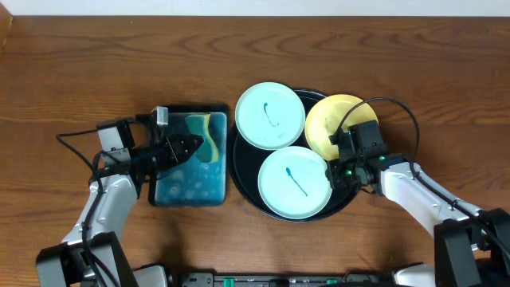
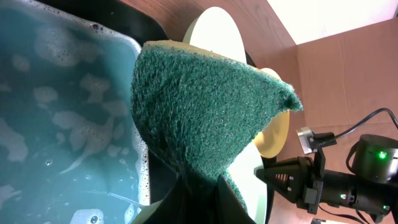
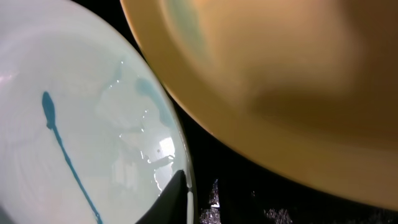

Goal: Clean dirty plates on tray and stack at the side

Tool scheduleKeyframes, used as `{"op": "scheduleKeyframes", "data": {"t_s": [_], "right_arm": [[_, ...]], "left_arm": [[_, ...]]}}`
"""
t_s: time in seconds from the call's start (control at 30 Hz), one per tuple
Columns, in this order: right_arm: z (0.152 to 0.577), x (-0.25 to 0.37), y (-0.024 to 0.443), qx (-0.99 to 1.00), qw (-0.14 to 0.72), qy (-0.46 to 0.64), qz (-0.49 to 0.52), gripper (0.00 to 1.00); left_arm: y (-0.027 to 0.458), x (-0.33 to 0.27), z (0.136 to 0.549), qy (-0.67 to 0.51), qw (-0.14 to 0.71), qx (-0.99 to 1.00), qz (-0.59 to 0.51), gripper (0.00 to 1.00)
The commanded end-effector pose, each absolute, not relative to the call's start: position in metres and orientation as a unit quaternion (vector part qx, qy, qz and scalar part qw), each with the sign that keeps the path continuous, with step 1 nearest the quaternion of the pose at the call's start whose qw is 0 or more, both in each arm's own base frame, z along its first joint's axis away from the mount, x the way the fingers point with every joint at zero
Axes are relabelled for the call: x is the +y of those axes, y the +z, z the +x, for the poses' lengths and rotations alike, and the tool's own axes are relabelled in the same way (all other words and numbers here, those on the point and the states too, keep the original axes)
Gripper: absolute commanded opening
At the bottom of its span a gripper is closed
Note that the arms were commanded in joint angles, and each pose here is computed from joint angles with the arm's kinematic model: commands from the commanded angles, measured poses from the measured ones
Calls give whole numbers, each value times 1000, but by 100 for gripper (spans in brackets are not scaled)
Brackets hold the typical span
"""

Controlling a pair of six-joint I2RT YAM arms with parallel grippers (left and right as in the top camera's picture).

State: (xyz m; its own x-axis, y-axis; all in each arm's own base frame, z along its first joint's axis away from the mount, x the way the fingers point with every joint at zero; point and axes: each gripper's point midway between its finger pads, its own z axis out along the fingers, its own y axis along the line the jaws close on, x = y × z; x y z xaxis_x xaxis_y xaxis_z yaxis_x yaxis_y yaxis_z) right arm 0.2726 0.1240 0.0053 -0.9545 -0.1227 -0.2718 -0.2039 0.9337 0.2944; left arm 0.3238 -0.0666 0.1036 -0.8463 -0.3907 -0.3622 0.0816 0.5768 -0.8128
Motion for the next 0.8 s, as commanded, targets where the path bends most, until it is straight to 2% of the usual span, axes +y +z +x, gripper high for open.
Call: {"op": "scheduleKeyframes", "data": {"t_s": [0.0, 0.07, 0.13, 0.2, 0.23, 0.27, 0.3, 0.53, 0.57, 0.63, 0.73, 0.77], "right_arm": [[275, 128, 7, 975, 126, 160, -92, 22], [275, 129, 7, 975, 127, 160, -92, 29], [275, 129, 7, 975, 126, 160, -92, 45], [274, 128, 7, 975, 124, 160, -91, 65], [273, 128, 6, 975, 123, 160, -91, 83], [272, 129, 6, 975, 120, 163, -91, 95], [271, 130, 7, 974, 119, 166, -92, 99], [271, 133, 8, 973, 118, 175, -93, 99], [271, 133, 8, 973, 118, 175, -93, 95], [271, 133, 8, 973, 118, 175, -93, 80], [270, 133, 8, 973, 117, 175, -93, 38], [270, 133, 7, 973, 115, 175, -92, 28]], "left_arm": [[106, -69, 322, -459, 264, 845, -78, 7], [106, -69, 322, -459, 264, 845, -78, 7], [106, -69, 322, -459, 264, 845, -78, 7], [105, -69, 322, -459, 264, 845, -78, 7], [105, -69, 322, -459, 264, 845, -78, 7], [105, -69, 322, -459, 264, 845, -78, 7], [105, -69, 322, -459, 264, 845, -78, 7], [105, -69, 322, -459, 264, 845, -78, 7], [105, -69, 322, -459, 264, 845, -78, 7], [105, -69, 322, -459, 264, 845, -78, 7], [105, -69, 322, -459, 264, 845, -78, 8], [105, -69, 322, -459, 264, 845, -78, 8]]}}
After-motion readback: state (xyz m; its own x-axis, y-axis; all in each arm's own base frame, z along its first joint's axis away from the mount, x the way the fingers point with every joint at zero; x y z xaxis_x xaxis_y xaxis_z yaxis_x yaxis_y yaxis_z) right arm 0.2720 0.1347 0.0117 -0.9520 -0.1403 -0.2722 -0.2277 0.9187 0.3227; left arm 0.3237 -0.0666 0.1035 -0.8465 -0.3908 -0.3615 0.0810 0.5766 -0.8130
